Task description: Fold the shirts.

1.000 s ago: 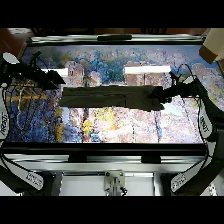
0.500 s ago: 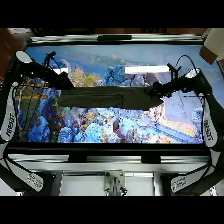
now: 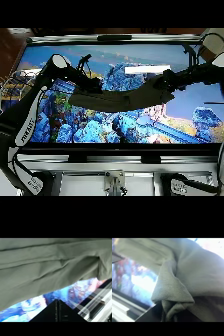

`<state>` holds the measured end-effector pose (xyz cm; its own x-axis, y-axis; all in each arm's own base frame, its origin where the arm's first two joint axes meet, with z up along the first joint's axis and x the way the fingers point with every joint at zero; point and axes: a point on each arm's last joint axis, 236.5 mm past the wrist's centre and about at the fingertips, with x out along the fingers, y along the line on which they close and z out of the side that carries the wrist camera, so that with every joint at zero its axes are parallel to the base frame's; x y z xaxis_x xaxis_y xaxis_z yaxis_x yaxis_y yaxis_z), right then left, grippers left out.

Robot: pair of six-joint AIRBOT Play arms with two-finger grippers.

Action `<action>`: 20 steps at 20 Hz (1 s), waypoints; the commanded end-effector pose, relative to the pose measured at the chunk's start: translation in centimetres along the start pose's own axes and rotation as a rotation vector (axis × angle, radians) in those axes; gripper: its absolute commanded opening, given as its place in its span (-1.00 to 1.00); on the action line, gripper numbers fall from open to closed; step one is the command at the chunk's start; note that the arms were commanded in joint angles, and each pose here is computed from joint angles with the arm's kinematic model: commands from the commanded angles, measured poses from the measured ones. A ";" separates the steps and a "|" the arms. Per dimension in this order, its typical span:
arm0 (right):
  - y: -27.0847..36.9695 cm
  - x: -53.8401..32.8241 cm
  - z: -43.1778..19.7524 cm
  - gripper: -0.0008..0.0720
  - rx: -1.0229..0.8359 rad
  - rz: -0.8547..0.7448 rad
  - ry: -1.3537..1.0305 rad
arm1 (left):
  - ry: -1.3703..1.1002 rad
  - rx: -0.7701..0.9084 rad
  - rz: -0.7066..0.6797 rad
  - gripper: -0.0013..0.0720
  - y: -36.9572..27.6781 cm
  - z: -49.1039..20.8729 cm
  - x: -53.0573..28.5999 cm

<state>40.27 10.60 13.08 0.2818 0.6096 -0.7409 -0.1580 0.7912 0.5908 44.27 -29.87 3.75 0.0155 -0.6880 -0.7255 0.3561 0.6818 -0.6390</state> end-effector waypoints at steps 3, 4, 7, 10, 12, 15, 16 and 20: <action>3.2 -4.0 -2.8 -0.82 -0.015 -0.019 0.000 | 0.014 0.043 -0.047 -0.88 -5.2 -0.9 2.1; 3.5 -4.3 -3.2 -0.82 -0.015 -0.018 0.006 | 0.019 0.049 -0.061 -0.88 -6.2 -1.2 3.5; 4.4 -5.3 -4.3 -0.82 -0.027 -0.018 0.017 | 0.057 0.047 -0.115 -0.88 -9.4 -2.8 9.2; 5.0 -6.0 -4.8 -0.82 -0.032 -0.019 0.013 | 0.140 0.020 -0.191 -0.88 -12.2 -5.9 14.6; 5.1 -6.1 -5.2 -0.82 -0.031 -0.019 0.025 | 0.153 0.000 -0.204 -0.88 -12.9 -6.8 16.7; 5.0 -6.0 -5.1 -0.82 -0.029 -0.020 0.024 | 0.154 -0.009 -0.201 -0.88 -12.2 -6.5 16.2; 4.9 -5.9 -5.1 -0.82 -0.027 -0.019 0.028 | 0.140 -0.013 -0.196 -0.88 -11.6 -5.7 15.2; 4.9 -3.2 -4.7 -0.82 -0.063 -0.051 0.062 | 0.035 0.059 -0.039 -0.88 -6.9 -1.8 6.1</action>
<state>33.41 11.75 17.91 0.2421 0.5863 -0.7730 -0.1874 0.8100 0.5557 37.75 -43.37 1.18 -0.1093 -0.7560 -0.6454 0.3669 0.5728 -0.7330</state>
